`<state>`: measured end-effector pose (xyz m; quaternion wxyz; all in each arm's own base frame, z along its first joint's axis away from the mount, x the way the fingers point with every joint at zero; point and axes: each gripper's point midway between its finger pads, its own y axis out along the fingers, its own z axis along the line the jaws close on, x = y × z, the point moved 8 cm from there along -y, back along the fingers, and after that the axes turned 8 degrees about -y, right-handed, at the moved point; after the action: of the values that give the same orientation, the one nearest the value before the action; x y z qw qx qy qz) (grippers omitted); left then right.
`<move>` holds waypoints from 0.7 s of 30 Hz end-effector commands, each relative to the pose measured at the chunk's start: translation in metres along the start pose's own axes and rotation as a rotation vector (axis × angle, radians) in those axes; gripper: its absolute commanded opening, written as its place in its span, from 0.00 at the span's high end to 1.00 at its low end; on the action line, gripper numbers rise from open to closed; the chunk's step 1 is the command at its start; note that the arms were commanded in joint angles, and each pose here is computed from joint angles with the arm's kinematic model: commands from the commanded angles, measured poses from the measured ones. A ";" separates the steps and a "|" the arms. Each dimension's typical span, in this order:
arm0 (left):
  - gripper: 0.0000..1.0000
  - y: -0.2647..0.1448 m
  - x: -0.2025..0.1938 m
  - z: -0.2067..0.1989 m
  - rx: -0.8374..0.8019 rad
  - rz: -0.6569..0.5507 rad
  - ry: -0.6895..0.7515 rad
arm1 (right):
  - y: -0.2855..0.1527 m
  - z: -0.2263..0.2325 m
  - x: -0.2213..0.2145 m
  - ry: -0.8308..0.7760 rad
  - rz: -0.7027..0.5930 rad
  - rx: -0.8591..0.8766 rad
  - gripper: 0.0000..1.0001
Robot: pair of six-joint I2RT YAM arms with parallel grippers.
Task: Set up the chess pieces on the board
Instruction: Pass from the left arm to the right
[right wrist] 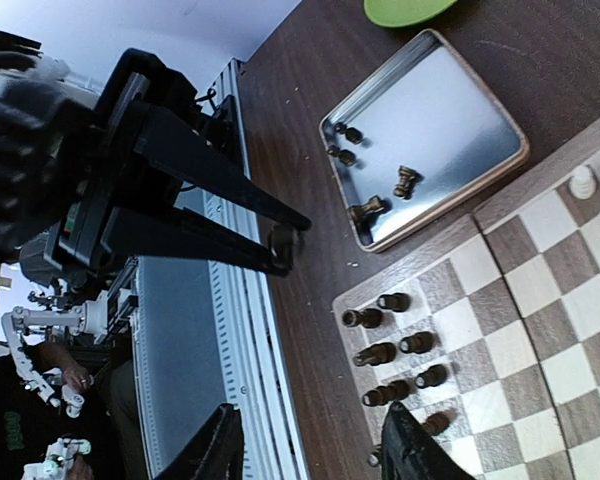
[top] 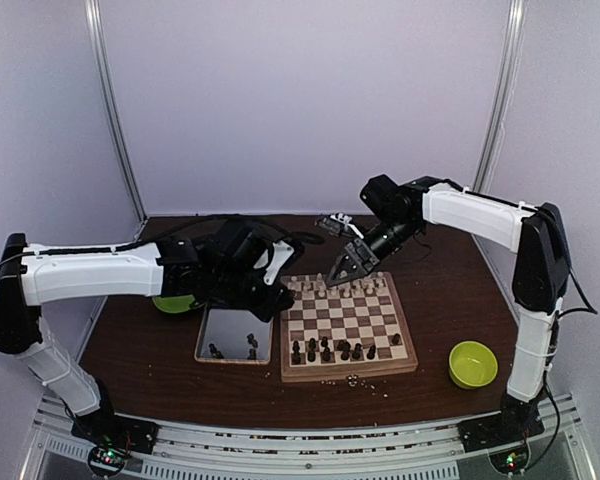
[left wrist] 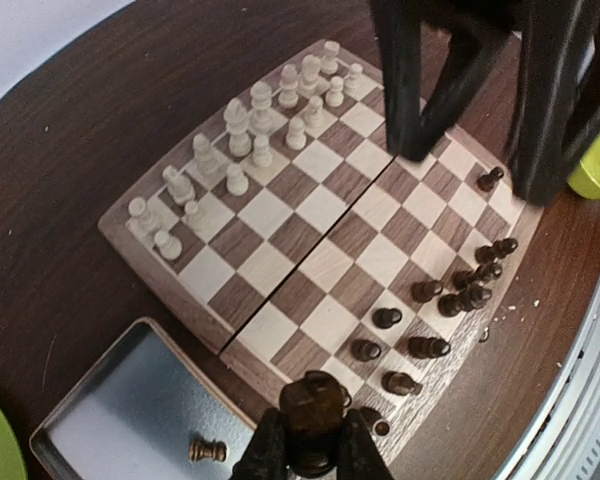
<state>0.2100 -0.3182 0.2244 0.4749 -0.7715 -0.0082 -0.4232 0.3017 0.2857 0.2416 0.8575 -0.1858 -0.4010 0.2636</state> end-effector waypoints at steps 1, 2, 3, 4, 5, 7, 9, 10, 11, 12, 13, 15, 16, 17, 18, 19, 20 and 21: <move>0.93 0.002 0.027 -0.023 -0.071 -0.091 0.062 | 0.021 0.020 0.006 0.069 0.029 0.098 0.52; 0.93 0.002 0.029 -0.026 -0.079 -0.096 0.066 | 0.027 0.020 0.005 0.073 0.040 0.108 0.52; 0.93 0.003 0.030 -0.028 -0.082 -0.095 0.068 | 0.032 0.021 0.005 0.078 0.049 0.124 0.52; 0.93 0.004 0.031 -0.029 -0.083 -0.093 0.070 | 0.036 0.022 0.005 0.081 0.050 0.137 0.52; 0.93 0.004 0.031 -0.032 -0.089 -0.092 0.072 | 0.038 0.023 0.006 0.083 0.048 0.147 0.52; 0.93 0.004 0.032 -0.033 -0.094 -0.092 0.072 | 0.041 0.024 0.008 0.082 0.039 0.162 0.52; 0.93 0.003 0.032 -0.035 -0.100 -0.094 0.073 | 0.042 0.024 0.011 0.080 0.030 0.165 0.52; 0.93 0.003 0.033 -0.036 -0.105 -0.095 0.074 | 0.043 0.024 0.012 0.080 0.027 0.167 0.53; 0.93 0.003 0.032 -0.037 -0.108 -0.093 0.075 | 0.043 0.023 0.012 0.083 0.024 0.168 0.53; 0.93 0.003 0.033 -0.038 -0.111 -0.094 0.075 | 0.043 0.023 0.013 0.081 0.022 0.170 0.54; 0.93 0.003 0.033 -0.038 -0.115 -0.094 0.074 | 0.044 0.022 0.013 0.081 0.021 0.171 0.55; 0.93 0.002 0.034 -0.040 -0.122 -0.094 0.076 | 0.045 0.021 0.014 0.080 0.020 0.170 0.57; 0.93 0.002 0.034 -0.040 -0.125 -0.096 0.077 | 0.045 0.019 0.014 0.081 0.019 0.167 0.58; 0.93 0.002 0.034 -0.041 -0.127 -0.097 0.079 | 0.046 0.017 0.014 0.081 0.018 0.161 0.59; 0.93 0.002 0.034 -0.041 -0.128 -0.096 0.079 | 0.046 0.016 0.014 0.082 0.019 0.157 0.61; 0.93 0.002 0.034 -0.041 -0.128 -0.096 0.080 | 0.046 0.014 0.014 0.084 0.019 0.155 0.63; 0.93 0.002 0.033 -0.041 -0.127 -0.095 0.080 | 0.047 0.013 0.014 0.085 0.017 0.155 0.65; 0.93 0.002 0.033 -0.041 -0.128 -0.094 0.080 | 0.047 0.011 0.013 0.090 0.017 0.157 0.67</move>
<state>0.2061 -0.3510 0.2374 0.4378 -0.7753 0.0091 -0.4551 0.2751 0.3276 0.2317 0.8828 -0.1417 -0.3295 0.3033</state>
